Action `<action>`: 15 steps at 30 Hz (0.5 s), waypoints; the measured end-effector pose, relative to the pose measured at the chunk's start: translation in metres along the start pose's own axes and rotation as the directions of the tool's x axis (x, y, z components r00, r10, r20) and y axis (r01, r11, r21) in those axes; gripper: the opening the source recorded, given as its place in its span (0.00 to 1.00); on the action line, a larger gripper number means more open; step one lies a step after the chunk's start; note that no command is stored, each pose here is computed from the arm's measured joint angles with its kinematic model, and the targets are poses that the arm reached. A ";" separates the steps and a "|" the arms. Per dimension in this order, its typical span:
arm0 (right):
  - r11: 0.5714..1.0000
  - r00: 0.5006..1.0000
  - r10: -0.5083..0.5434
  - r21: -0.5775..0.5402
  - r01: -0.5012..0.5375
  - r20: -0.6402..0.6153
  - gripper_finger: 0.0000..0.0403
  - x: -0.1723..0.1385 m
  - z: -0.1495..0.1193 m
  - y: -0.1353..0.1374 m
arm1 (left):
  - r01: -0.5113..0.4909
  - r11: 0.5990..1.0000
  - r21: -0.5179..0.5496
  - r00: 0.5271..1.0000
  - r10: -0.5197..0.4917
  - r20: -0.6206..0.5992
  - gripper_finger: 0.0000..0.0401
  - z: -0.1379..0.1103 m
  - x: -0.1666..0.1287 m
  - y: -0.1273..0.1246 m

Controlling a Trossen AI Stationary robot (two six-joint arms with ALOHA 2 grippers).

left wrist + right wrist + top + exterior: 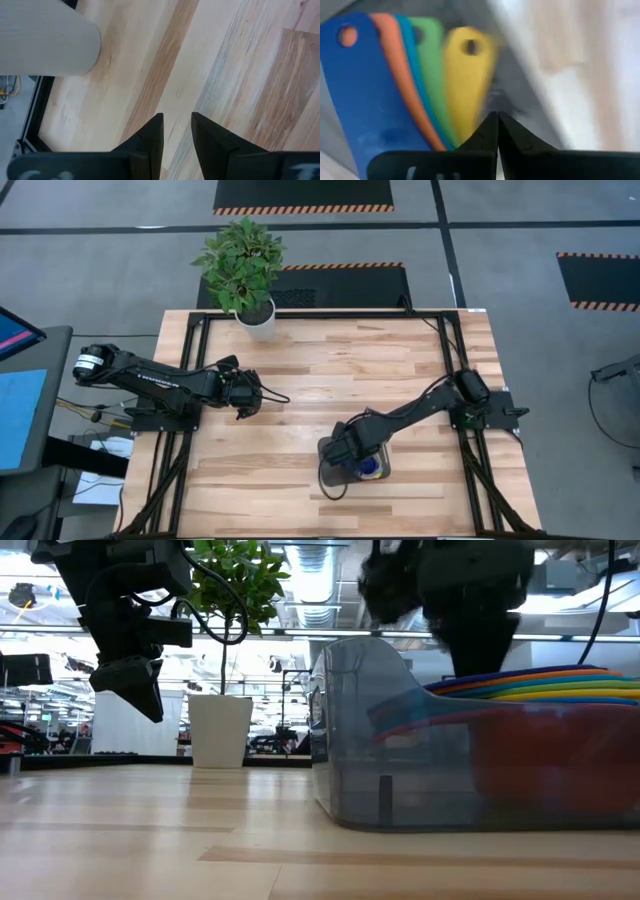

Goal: Nest measuring cups in basket
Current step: Adjust the nested measuring cups in the black bin

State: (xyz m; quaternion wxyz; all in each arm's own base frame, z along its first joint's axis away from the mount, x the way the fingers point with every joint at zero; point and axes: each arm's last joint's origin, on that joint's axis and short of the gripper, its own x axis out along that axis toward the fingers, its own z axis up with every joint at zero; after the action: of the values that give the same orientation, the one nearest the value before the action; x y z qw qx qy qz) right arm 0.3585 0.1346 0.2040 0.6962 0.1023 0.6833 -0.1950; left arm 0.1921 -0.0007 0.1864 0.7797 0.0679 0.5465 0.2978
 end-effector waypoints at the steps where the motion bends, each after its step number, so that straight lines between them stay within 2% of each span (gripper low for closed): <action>1: 1.000 1.000 0.006 -0.010 -0.006 -0.020 0.07 0.005 0.001 0.000 | 0.000 1.000 0.000 1.000 0.000 0.000 0.23 0.000 0.000 0.000; 4: 0.998 0.998 0.036 -0.046 -0.038 -0.046 0.06 0.017 0.004 0.005 | 0.000 1.000 0.000 1.000 0.000 0.000 0.23 0.000 0.000 0.000; 10: 0.999 0.996 0.005 -0.053 -0.009 -0.086 0.02 0.030 0.008 0.004 | 0.000 1.000 0.014 1.000 0.000 0.001 0.23 0.000 0.000 0.000; 15: 0.993 0.998 0.031 -0.115 -0.037 -0.052 0.06 0.026 0.010 0.004 | 0.004 1.000 0.007 1.000 -0.004 0.012 0.23 0.001 0.000 0.000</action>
State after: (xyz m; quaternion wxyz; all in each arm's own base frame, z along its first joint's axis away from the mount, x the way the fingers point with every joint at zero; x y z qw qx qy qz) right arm 0.3690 0.1308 0.1783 0.6867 0.0781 0.7090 -0.1402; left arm 0.1934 -0.0008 0.1868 0.7833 0.0713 0.5432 0.2938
